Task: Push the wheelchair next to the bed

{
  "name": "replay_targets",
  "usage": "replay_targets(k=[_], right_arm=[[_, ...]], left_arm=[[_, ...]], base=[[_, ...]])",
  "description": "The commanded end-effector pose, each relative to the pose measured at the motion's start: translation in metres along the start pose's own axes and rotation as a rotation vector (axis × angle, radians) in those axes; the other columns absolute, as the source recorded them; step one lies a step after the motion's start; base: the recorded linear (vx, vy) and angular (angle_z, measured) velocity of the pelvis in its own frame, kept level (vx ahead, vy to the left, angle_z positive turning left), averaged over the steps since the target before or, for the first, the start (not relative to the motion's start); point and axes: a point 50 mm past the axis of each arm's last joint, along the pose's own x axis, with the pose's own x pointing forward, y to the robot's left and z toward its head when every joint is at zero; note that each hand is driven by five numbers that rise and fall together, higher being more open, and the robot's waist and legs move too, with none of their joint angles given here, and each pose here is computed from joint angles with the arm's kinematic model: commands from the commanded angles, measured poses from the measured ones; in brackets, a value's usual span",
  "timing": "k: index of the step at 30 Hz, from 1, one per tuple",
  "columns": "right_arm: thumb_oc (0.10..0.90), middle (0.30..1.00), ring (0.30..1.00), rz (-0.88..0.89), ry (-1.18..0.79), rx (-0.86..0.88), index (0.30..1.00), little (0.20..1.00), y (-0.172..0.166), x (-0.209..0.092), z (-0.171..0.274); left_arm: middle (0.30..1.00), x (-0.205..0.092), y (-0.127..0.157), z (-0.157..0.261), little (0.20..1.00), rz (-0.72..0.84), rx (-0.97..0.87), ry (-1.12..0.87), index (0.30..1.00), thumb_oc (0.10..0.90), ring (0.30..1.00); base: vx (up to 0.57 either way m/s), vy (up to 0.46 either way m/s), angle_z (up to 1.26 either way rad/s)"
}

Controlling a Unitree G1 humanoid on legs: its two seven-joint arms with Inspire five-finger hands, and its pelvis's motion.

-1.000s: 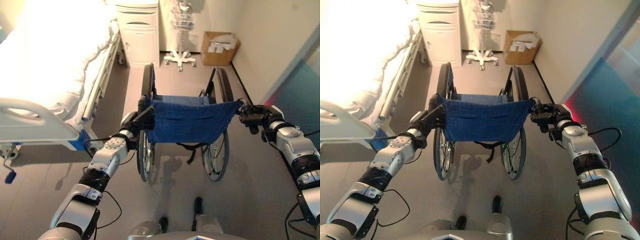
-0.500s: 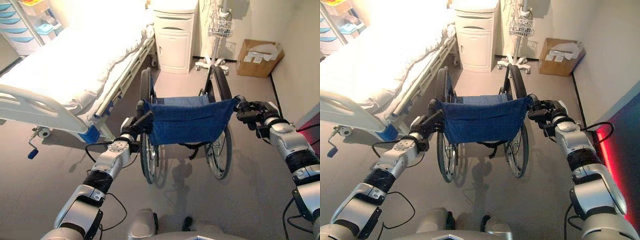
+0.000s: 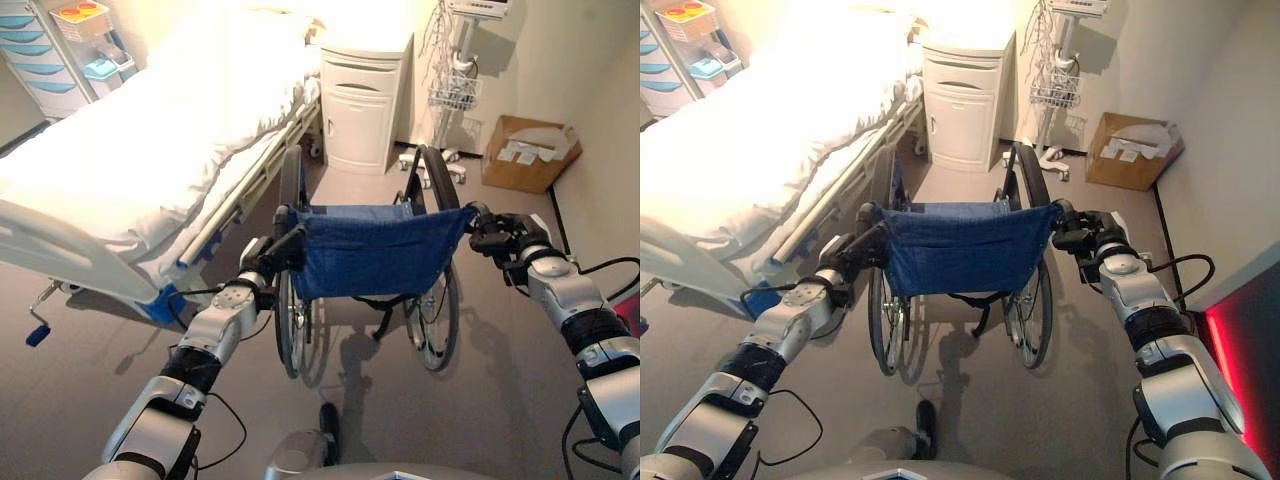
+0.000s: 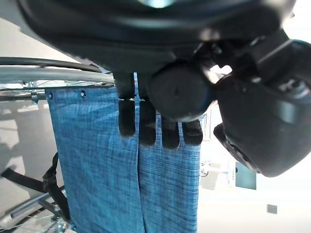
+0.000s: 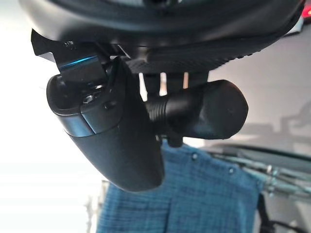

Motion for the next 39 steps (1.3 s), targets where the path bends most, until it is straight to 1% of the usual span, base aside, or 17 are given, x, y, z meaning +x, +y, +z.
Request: replay_targets(k=[1,4,10,14,19,25,31,36,39], right_arm=[[0.4,0.3,0.3,0.221,-0.284,0.07,0.3,0.3,0.046,-0.014,0.054],[0.4,0.3,0.3,0.22,-0.271,0.067,0.3,0.3,0.05,-0.013,0.053],[0.4,0.3,0.3,0.191,-0.26,0.098,0.3,0.3,0.052,-0.012,0.063],[0.4,0.3,0.3,0.189,-0.273,0.068,0.3,0.3,0.055,-0.017,0.065],[0.4,0.3,0.3,0.167,-0.26,0.089,0.3,0.3,0.053,-0.017,0.062],[0.4,0.3,0.3,0.219,-0.257,0.078,0.3,0.3,0.07,-0.021,0.068],[0.4,0.3,0.3,0.201,-0.268,0.102,0.3,0.3,0.071,-0.024,0.065],[0.4,0.3,0.3,0.185,-0.271,0.087,0.3,0.3,0.077,-0.024,0.065],[0.4,0.3,0.3,0.177,-0.264,0.089,0.3,0.3,0.075,-0.025,0.061]], left_arm=[[0.3,0.01,0.016,0.045,0.3,0.11,0.056,-0.134,0.3,0.4,0.3],[0.3,0.011,0.016,0.044,0.3,0.129,0.056,-0.138,0.3,0.4,0.3],[0.3,0.011,0.029,0.057,0.3,0.162,0.083,-0.166,0.3,0.4,0.3],[0.3,0.009,0.025,0.055,0.3,0.165,0.086,-0.166,0.3,0.4,0.3],[0.3,0.011,0.025,0.053,0.3,0.152,0.097,-0.151,0.3,0.4,0.3],[0.3,0.013,0.032,0.05,0.3,0.171,0.055,-0.138,0.3,0.4,0.3],[0.3,0.008,0.04,0.049,0.3,0.176,0.055,-0.154,0.3,0.4,0.3],[0.3,0.009,0.046,0.053,0.3,0.179,0.051,-0.162,0.3,0.4,0.3],[0.3,0.011,0.042,0.052,0.3,0.172,0.06,-0.158,0.3,0.4,0.3]], base=[[0.28,0.129,0.57],[0.3,0.017,0.39],[0.26,-0.146,-0.01],[0.41,-0.184,0.34],[0.34,-0.221,0.63],[0.24,-0.253,0.7],[0.18,-0.173,-0.08],[0.21,0.054,-0.2],[0.22,0.116,-0.17]])
